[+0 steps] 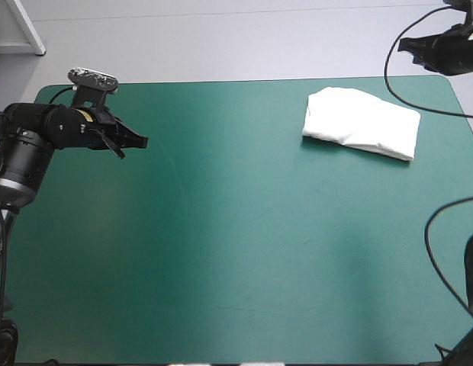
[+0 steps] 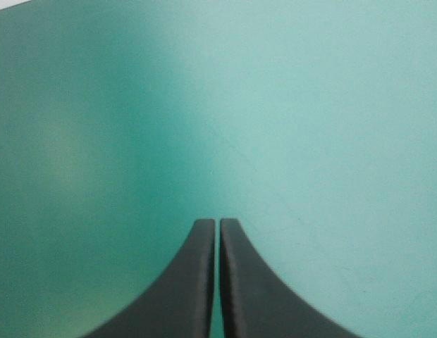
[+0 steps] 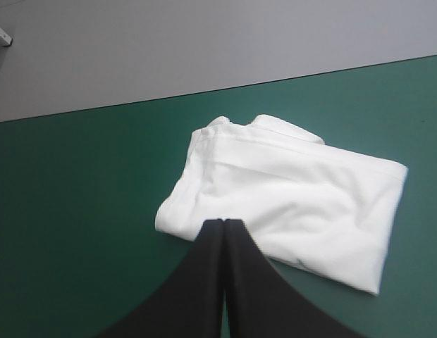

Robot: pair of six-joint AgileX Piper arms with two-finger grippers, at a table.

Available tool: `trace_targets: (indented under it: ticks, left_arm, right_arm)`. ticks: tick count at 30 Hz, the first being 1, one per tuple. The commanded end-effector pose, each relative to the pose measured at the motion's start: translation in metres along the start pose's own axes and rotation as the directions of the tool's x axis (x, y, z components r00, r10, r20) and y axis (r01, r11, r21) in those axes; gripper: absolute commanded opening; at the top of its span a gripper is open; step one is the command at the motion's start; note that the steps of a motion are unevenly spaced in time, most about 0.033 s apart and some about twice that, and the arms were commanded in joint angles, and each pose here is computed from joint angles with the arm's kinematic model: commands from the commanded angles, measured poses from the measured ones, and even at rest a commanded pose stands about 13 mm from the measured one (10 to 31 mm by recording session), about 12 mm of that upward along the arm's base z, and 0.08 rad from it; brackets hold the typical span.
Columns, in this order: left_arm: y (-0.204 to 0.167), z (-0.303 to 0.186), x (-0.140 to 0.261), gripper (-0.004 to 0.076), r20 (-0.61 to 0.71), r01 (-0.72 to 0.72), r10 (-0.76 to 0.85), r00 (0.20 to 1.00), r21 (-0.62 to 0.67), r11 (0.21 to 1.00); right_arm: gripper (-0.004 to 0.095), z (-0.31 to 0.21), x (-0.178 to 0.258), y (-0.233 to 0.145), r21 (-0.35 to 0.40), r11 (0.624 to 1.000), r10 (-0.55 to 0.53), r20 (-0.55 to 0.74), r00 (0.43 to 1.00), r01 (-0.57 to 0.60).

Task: Fold the cloth

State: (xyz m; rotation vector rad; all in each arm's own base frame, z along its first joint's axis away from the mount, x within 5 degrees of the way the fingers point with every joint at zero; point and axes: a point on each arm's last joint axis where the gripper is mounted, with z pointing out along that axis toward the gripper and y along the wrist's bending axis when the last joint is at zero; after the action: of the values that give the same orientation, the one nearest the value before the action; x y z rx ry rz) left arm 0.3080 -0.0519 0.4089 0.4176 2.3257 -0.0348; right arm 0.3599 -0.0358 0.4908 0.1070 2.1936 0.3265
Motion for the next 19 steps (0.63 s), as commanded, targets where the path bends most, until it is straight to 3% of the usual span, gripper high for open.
trace_targets:
  ticks: [1,4,12,19]
  left_arm:
    - [-0.004,-0.033,-0.013,0.0019,0.178,-0.002,-0.001,0.984,0.019,1.000]
    - [-0.005,-0.039,-0.015,0.0019,0.208,0.002,-0.009,0.978,0.032,0.999]
    - [-0.006,-0.031,-0.006,0.0019,0.210,-0.040,0.035,0.977,0.017,0.999]
    - [-0.014,-0.010,0.050,0.0019,0.196,-0.018,0.017,0.981,0.004,1.000]
  right_arm:
    - [-0.0013,-0.073,0.015,0.018,0.079,0.992,-0.105,0.103,0.989,0.097]
    - [-0.0013,-0.092,0.042,0.019,0.124,0.981,-0.165,0.094,0.982,0.152]
    - [-0.0014,-0.119,0.130,0.017,0.177,0.970,-0.214,0.287,0.934,0.168]
    - [-0.0014,-0.102,0.213,0.002,0.204,0.955,-0.259,0.228,0.939,0.214]
